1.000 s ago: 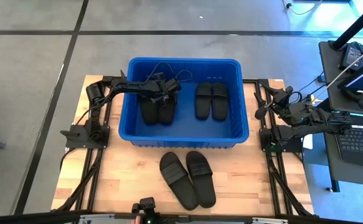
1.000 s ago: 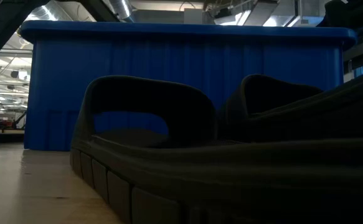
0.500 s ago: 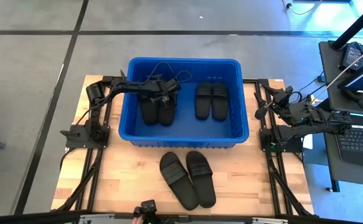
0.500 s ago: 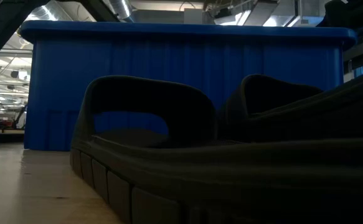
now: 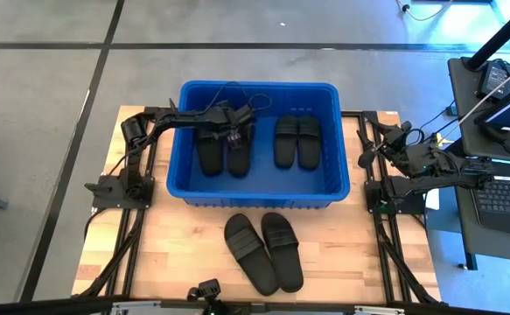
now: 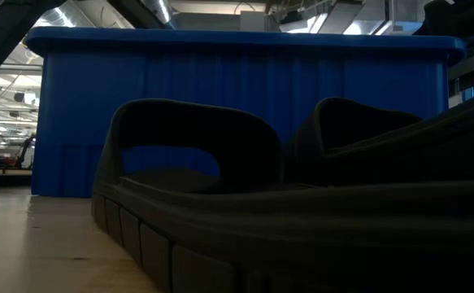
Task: Pick and place slides into bin
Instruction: Put the black slide into the blue organizer bin
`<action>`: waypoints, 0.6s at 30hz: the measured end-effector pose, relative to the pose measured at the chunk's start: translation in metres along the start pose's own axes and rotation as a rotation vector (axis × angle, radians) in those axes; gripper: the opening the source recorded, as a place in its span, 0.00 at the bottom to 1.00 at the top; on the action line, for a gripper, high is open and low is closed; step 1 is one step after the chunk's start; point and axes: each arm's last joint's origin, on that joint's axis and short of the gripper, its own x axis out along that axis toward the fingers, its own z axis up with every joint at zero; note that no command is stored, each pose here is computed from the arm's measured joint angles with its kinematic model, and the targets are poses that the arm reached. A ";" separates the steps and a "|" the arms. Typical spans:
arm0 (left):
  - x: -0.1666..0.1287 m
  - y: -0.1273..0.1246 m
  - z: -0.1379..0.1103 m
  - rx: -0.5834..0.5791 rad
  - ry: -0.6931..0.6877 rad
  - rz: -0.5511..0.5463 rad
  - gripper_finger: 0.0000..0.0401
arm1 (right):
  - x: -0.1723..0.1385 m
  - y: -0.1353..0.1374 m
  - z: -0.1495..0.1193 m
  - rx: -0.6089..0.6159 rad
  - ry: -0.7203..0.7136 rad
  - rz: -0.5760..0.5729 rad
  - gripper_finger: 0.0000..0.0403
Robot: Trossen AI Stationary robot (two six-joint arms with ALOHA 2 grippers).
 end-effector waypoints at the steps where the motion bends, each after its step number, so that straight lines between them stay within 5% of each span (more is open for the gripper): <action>1: -0.002 0.002 0.001 0.002 0.004 -0.002 0.75 | 0.000 0.000 0.000 0.000 0.000 0.000 0.63; 18: -0.010 0.007 -0.001 -0.003 0.086 -0.015 0.75 | 0.000 0.000 0.000 -0.001 0.000 0.001 0.63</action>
